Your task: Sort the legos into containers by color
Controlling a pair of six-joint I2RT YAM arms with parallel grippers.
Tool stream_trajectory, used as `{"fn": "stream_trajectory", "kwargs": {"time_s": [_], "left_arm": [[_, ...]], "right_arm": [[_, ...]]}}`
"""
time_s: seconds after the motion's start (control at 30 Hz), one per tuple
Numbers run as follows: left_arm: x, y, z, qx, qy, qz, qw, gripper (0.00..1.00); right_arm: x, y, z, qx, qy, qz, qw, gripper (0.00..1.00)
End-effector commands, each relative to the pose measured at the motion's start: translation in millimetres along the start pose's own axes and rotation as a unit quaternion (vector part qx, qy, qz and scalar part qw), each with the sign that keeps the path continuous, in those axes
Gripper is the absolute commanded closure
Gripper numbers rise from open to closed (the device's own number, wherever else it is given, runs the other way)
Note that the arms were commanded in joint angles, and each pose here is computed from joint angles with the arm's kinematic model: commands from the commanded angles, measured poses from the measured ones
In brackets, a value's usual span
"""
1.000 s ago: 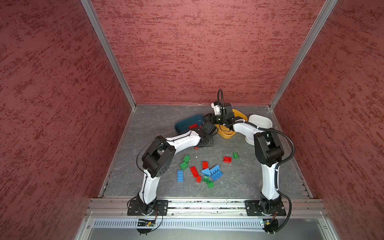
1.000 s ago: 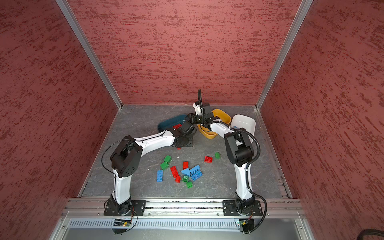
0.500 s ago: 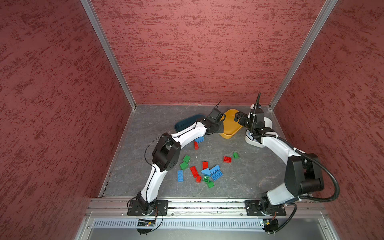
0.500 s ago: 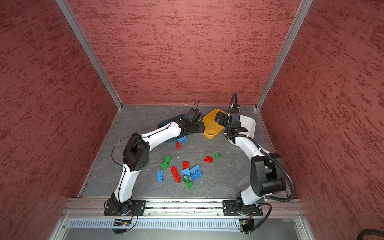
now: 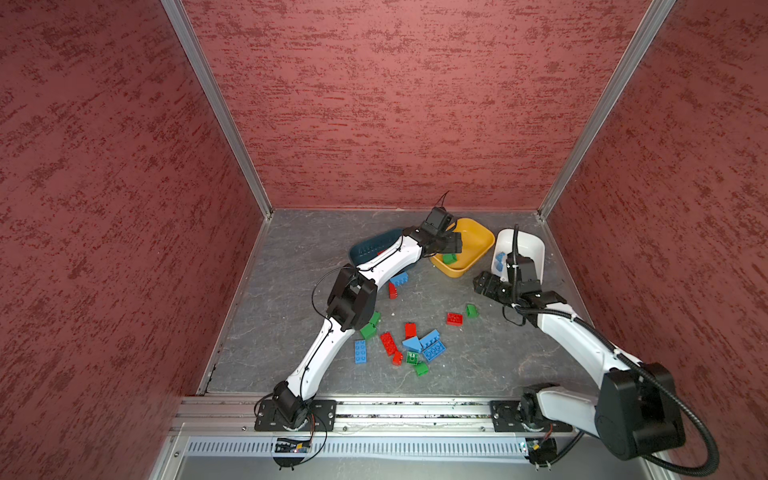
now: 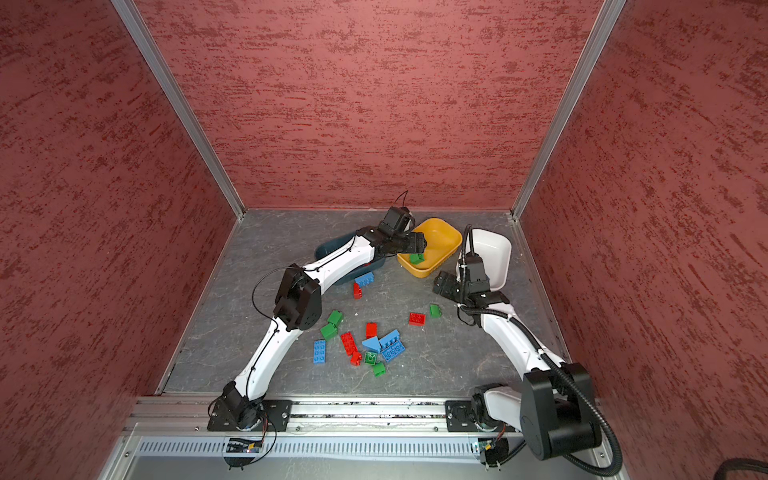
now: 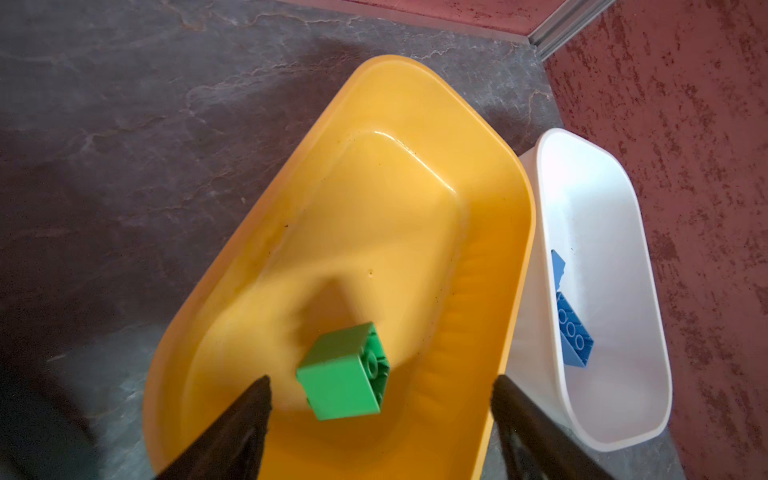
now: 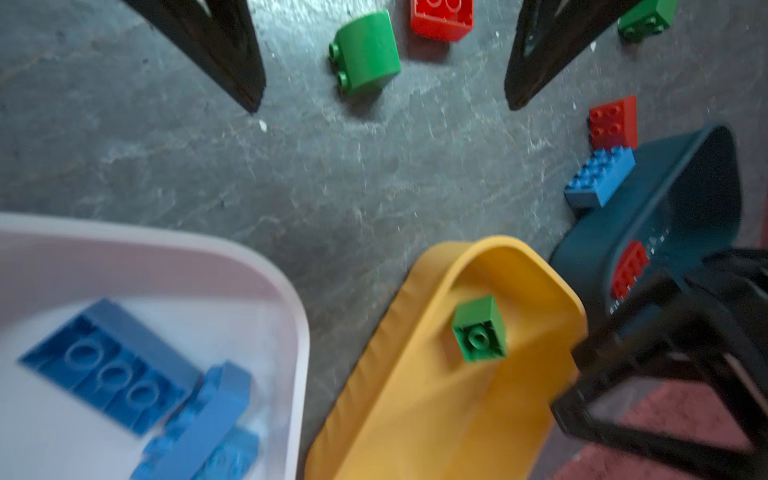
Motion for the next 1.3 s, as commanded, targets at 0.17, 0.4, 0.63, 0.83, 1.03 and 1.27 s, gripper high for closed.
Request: {"fn": "stream_trajectory", "kwargs": {"time_s": [0.17,0.4,0.63,0.83,1.03,1.27], "left_arm": [[-33.8,-7.8,-18.9,0.018,0.043,0.009,0.999,0.04],[-49.2,-4.2,-13.0,0.013,0.053,0.012,0.998,0.01],[-52.3,-3.8,1.3,-0.008,0.044,0.016,0.999,0.01],[-54.6,0.1,7.0,-0.012,0.040,0.021,0.999,0.01],[-60.5,4.3,14.8,-0.013,0.031,0.019,0.999,0.00],[-67.3,5.8,18.3,-0.014,0.030,0.018,0.999,0.00]], "right_arm": [[9.0,34.0,3.3,0.008,-0.017,0.105,0.994,0.15],[26.7,42.1,6.2,-0.023,0.012,0.141,0.990,0.34],[40.7,45.3,9.1,-0.043,0.048,0.155,0.986,0.45],[51.7,47.1,12.6,-0.075,0.097,0.172,0.978,0.48],[62.6,48.3,18.8,-0.116,0.120,0.196,0.966,0.52],[69.2,53.9,19.4,-0.139,0.136,0.209,0.958,0.61]]}}
Point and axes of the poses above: each gripper's point midway between its finger pads, its own x axis out along the fingers, its own z axis along the line the jaws close on, y = z × x, the point moved 9 cm from there along -x, back along the fingers, and after that the axes turned 11 degrees about -x, right-handed, at the moved point
